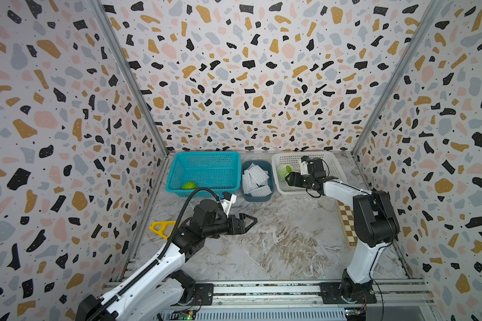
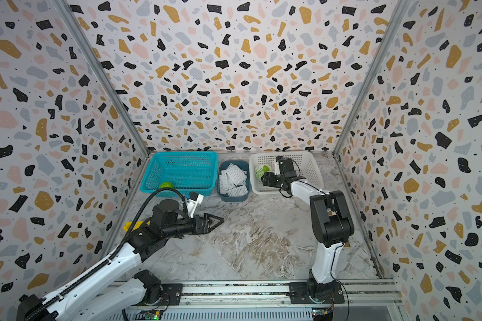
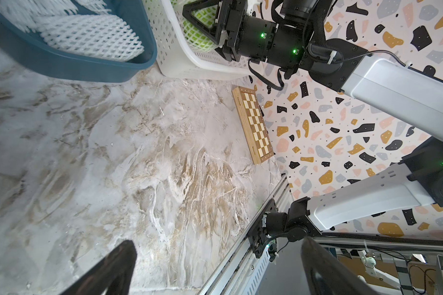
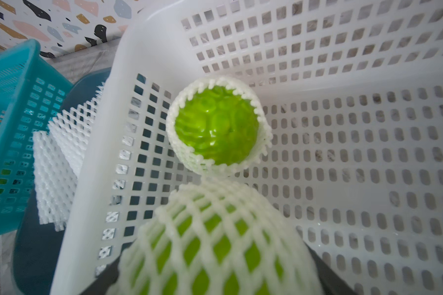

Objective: Sleeve custard apples in foam nets
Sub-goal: Place the custard apple in the basket.

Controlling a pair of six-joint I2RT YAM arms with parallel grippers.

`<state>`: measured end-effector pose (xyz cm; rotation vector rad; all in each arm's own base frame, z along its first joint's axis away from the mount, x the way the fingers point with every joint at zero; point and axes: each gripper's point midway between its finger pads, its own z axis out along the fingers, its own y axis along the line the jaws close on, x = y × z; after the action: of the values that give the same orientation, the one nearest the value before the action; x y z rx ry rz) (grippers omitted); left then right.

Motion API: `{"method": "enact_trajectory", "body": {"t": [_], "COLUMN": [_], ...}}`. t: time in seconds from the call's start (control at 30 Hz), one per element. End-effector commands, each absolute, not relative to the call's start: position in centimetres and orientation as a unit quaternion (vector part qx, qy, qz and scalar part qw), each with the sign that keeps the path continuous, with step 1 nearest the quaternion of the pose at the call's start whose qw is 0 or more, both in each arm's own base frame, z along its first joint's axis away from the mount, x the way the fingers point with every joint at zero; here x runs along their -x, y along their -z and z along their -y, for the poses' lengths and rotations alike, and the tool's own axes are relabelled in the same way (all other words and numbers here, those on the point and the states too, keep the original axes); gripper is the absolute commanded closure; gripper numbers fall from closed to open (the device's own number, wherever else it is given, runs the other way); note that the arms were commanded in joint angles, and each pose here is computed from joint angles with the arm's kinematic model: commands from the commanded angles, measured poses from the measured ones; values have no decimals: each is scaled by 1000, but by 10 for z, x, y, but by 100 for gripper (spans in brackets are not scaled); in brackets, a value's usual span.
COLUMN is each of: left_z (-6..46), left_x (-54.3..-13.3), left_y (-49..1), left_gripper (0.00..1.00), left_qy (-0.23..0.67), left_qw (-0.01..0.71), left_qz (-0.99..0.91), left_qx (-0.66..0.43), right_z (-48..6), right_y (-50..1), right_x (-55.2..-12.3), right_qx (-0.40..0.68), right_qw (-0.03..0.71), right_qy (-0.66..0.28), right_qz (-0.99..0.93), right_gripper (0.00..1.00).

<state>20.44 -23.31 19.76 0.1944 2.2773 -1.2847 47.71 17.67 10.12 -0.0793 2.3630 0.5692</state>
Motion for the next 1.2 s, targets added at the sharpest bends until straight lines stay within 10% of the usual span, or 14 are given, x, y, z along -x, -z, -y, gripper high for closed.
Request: {"method": "enact_trajectory", "body": {"t": [0.0, 1.17], "left_z": [233, 228], "left_x": [-209, -217], "left_y": [-201, -198], "left_gripper": [1, 1], "left_qy": [478, 458], "left_qw": [270, 270], "left_qz": [-832, -846], "left_qx": [-71, -43], "right_z": [-183, -187], "right_y": [-109, -123], "right_x": [-481, -491], "right_qx": [41, 36], "right_qw": [350, 329], "right_qy": [-224, -192], "right_qz": [-909, -924], "right_gripper": [19, 3]}}
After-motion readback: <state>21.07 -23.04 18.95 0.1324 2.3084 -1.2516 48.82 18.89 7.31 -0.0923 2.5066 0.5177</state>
